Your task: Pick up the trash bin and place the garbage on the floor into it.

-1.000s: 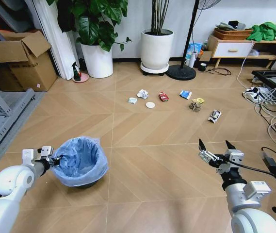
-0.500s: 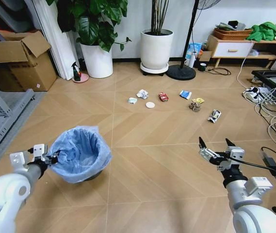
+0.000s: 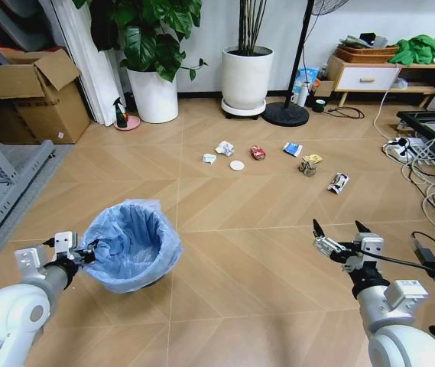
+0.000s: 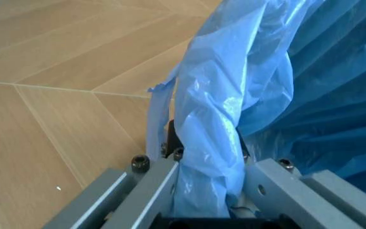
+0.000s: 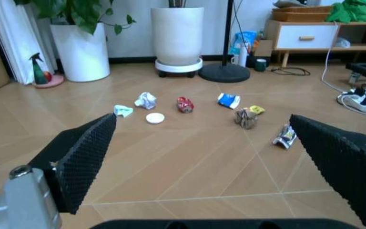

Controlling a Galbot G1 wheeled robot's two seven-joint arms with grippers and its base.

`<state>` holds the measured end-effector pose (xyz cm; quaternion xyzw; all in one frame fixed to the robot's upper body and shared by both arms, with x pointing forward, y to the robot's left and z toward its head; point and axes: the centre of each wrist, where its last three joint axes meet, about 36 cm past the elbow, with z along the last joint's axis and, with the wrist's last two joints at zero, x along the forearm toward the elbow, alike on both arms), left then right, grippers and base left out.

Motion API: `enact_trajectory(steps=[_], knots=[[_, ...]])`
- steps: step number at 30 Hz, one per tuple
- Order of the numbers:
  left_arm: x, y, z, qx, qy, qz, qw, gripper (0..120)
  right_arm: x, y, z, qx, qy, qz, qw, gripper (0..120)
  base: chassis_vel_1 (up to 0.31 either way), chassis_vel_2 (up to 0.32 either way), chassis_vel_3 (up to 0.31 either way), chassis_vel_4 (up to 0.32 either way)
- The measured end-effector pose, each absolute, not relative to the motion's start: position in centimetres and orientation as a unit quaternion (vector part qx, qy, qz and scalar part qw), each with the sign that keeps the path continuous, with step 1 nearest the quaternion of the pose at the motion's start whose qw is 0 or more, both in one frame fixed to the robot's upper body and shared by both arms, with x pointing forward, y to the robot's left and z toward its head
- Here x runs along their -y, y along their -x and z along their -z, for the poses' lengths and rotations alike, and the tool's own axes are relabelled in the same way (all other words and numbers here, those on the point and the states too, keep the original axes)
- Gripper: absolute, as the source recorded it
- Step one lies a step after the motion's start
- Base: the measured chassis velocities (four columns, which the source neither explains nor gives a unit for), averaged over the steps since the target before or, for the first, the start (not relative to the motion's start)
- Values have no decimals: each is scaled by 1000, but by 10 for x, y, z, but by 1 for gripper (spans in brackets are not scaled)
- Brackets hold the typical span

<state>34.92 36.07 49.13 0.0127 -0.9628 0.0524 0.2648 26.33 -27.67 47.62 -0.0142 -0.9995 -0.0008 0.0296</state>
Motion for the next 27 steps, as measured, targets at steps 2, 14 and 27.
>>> enact_trajectory(steps=[2,14,27], knots=[[-359,-349,-491,963,-11,-50,266,0,276,-263,-476,999,15,1,29,100,0,0,0,0],[-354,-346,-491,963,-3,-45,266,0,275,-262,-477,1000,15,2,26,100,-60,52,59,-67],[-344,-342,-494,964,7,-42,262,0,274,-262,-476,1000,15,2,23,100,-110,111,111,-114]])
